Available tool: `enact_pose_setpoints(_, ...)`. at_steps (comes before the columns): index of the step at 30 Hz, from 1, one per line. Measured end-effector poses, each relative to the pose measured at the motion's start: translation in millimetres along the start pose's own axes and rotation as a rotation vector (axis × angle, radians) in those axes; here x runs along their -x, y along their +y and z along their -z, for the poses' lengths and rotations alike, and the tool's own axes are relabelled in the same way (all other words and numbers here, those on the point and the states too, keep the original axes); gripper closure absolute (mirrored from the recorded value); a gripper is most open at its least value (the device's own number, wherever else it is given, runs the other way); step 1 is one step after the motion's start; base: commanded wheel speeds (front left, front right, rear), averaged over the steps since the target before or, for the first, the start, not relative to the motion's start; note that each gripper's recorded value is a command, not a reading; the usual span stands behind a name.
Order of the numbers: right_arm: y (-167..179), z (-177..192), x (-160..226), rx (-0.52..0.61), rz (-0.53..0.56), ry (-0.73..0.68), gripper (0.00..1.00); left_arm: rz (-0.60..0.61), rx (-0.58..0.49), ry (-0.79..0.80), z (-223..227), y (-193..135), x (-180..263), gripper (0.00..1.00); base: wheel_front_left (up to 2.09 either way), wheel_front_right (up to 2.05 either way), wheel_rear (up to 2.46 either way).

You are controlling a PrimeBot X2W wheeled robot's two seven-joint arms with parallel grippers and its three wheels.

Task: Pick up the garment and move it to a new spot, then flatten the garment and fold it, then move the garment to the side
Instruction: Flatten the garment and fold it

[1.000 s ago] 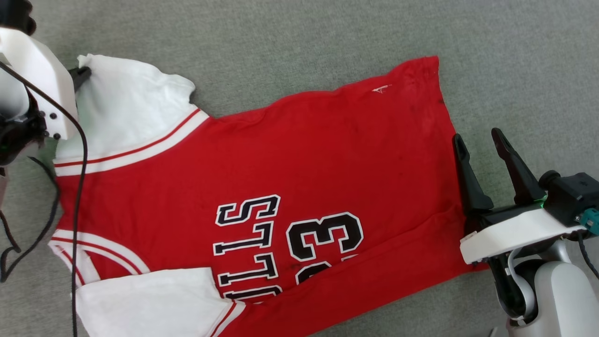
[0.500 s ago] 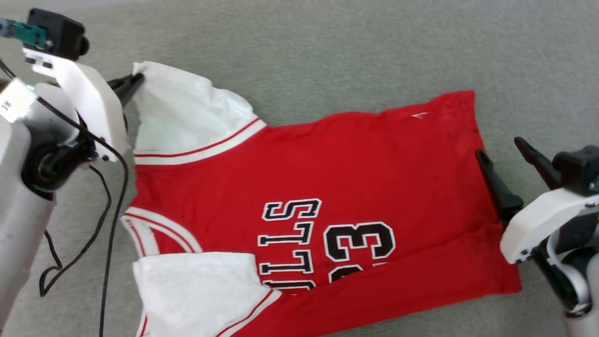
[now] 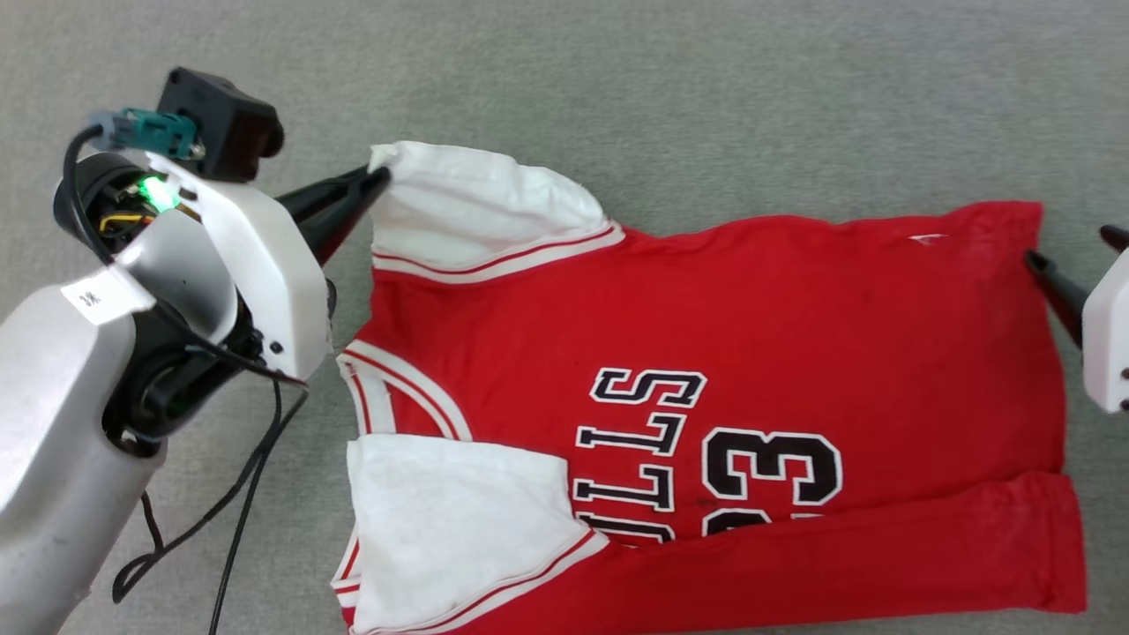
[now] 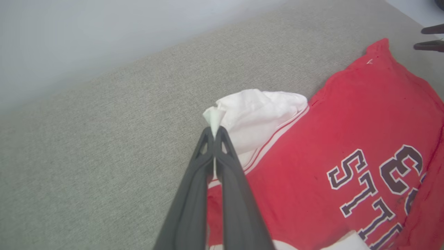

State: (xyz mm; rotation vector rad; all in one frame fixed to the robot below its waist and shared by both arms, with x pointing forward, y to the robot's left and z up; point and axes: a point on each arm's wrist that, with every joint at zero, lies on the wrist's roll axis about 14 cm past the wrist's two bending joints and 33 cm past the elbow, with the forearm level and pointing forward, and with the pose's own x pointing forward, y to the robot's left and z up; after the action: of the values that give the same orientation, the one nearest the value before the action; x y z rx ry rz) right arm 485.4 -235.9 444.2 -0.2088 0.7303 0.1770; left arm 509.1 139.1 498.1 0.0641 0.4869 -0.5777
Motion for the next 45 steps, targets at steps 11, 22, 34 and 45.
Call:
enact_pose_setpoints(11, -3.1, 13.1, -58.3, 0.052, 0.003, 0.192, 0.0, 0.003, -0.018, -0.013, 9.1, -9.4, 12.2, 1.0, 0.0, 0.0, 0.0)
enact_pose_setpoints(22, 13.3, 44.3, -81.4, 0.05, -0.039, 0.285, 1.0, -0.008, 0.012, 0.016, 27.3, -9.4, 16.6, 1.0, 0.0, 0.0, 0.0)
enact_pose_setpoints(34, 14.3, 0.3, -54.5, -0.086, -0.036, -0.053, 1.0, -0.067, 0.106, -0.063, 25.6, -11.0, 40.4, 1.0, 0.0, 0.0, 0.0)
enact_pose_setpoints(45, 12.9, 1.3, 1.5, -0.172, -0.039, -0.206, 1.0, -0.106, 0.147, -0.106, 31.9, -30.6, 83.9, 1.0, 0.0, 0.0, 0.0)
